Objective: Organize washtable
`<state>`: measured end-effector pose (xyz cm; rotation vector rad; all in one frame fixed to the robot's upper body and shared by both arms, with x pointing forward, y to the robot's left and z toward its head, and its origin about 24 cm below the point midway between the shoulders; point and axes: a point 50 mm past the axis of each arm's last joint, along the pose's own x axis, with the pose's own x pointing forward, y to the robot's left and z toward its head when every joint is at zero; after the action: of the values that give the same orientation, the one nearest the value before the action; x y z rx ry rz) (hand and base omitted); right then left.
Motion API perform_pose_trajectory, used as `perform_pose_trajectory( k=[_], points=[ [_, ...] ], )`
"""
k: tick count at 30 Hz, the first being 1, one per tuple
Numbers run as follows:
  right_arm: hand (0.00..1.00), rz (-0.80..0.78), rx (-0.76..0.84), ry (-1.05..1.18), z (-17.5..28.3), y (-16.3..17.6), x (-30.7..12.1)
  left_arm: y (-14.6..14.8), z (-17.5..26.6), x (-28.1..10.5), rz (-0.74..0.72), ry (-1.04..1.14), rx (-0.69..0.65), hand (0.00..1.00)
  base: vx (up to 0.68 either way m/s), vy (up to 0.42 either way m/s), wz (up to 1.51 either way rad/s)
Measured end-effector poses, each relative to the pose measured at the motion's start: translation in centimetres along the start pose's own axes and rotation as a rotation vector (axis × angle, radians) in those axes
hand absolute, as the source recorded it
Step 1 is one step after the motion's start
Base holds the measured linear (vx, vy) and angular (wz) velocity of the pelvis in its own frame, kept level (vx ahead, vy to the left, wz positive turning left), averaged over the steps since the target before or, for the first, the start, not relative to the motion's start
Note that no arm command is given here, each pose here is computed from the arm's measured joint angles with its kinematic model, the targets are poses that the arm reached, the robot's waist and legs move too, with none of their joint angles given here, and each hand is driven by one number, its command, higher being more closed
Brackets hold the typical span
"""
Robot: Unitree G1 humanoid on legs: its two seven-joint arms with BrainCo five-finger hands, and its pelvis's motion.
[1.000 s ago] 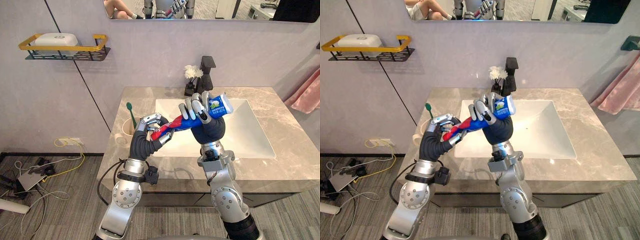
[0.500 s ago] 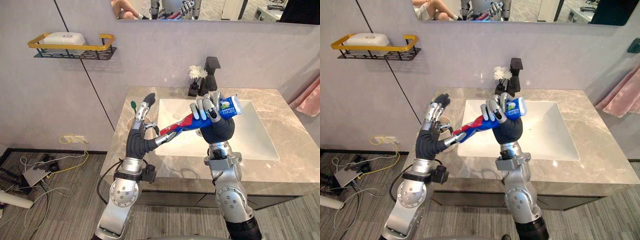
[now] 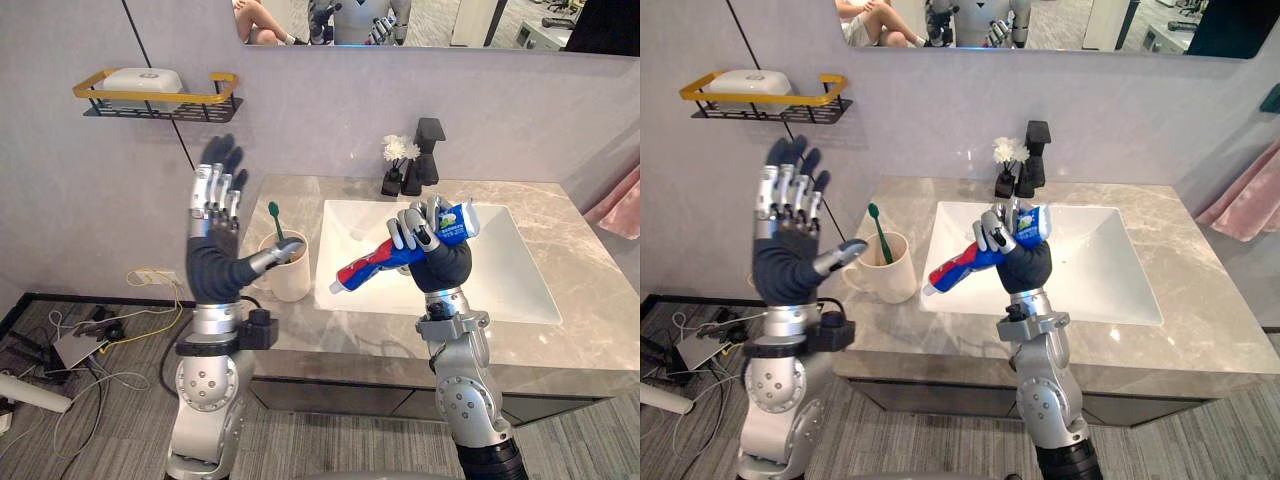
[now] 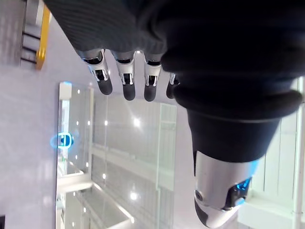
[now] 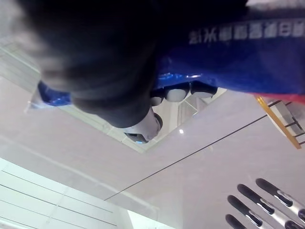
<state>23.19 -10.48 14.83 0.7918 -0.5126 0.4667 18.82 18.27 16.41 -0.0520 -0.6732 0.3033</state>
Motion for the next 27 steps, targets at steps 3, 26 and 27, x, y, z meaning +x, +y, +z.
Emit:
perform_pose_trajectory(
  k=[3, 26, 27],
  points=[
    [1.00, -0.012, -0.010, -0.005, 0.1, -0.1, -0.2, 3.8, -2.2, -1.4, 0.197, 0.121, 0.123, 0.00, -0.03, -0.003, 0.06],
    [1.00, 0.003, -0.120, -0.113, 3.4, -0.9, 1.6, 10.6, -16.2, -21.4, 0.419, 1.306, 0.305, 0.00, -0.02, 0.001, 0.06],
    [1.00, 0.003, -0.121, -0.114, 3.5, -0.9, 1.7, 10.5, -16.3, -21.7, 0.402, 1.323, 0.311, 0.00, 0.00, 0.000, 0.00]
  ],
)
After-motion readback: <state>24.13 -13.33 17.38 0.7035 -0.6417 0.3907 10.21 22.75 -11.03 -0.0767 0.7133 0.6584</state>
